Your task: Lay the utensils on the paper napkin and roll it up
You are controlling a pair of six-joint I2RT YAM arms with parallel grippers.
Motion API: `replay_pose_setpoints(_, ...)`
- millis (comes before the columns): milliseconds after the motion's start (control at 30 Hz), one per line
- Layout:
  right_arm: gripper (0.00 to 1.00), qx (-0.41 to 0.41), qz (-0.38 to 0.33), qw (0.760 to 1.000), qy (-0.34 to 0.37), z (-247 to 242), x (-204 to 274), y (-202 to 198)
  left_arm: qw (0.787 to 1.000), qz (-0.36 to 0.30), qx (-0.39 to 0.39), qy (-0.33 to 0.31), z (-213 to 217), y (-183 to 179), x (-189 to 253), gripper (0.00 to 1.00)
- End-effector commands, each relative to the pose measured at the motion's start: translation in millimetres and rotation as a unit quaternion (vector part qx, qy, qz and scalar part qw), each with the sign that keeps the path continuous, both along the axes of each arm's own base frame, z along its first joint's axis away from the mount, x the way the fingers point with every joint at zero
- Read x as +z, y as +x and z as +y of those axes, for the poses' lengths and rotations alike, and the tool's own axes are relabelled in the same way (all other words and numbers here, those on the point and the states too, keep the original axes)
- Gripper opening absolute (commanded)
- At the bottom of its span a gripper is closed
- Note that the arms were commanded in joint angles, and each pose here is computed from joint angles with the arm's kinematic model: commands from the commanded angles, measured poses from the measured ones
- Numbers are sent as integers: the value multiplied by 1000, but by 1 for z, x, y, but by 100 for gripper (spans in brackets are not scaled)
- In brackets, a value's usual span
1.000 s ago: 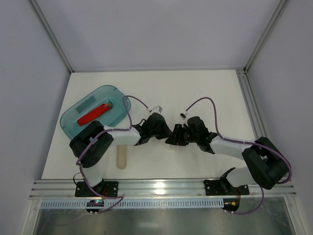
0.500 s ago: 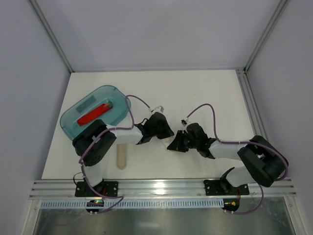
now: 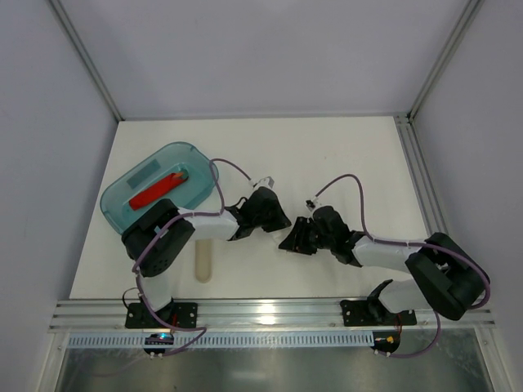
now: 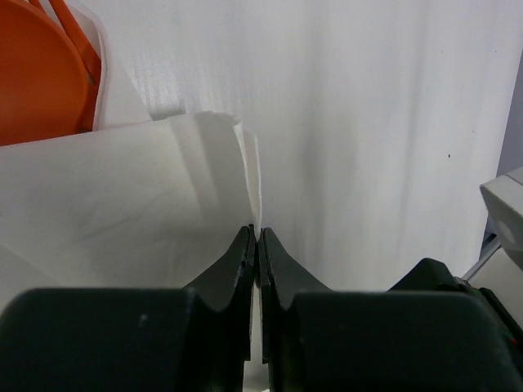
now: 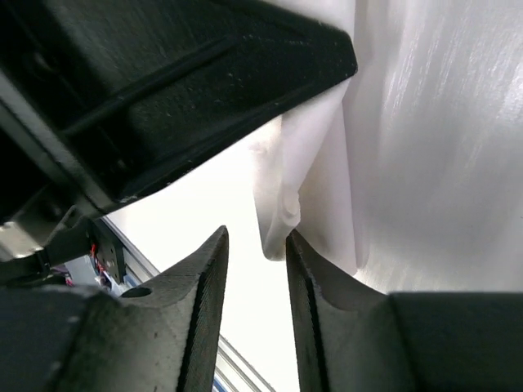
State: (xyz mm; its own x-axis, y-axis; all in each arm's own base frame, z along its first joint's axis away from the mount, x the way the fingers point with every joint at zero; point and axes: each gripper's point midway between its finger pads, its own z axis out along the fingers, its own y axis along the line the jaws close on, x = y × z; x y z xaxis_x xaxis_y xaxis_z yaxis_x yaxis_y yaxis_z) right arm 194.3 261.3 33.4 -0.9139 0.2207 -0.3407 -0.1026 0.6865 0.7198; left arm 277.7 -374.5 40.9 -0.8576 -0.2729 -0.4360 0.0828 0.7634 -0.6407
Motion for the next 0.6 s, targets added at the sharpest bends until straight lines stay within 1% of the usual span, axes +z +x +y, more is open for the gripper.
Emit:
replay_pose_setpoints(0,38,-15,-34,999,-10,-1,22,13,1000,-9,-10,-22,-9,2,10,8)
replay_pose_setpoints(200,38,-29,-38,998,-41,-9,20,17,999,-11,-28,-32,-9,-6,14,8)
replay_pose_setpoints(267,36,-28,-38,998,-44,-11,17,17,999,-11,-32,-34,-9,-7,14,8)
replay_pose_setpoints(367,29,-28,-39,998,-45,-12,14,16,998,-12,-47,-45,-14,-10,16,8)
replay_pose_setpoints(567,28,-37,-46,996,-64,-20,13,18,996,-11,-63,-54,-18,-17,18,8)
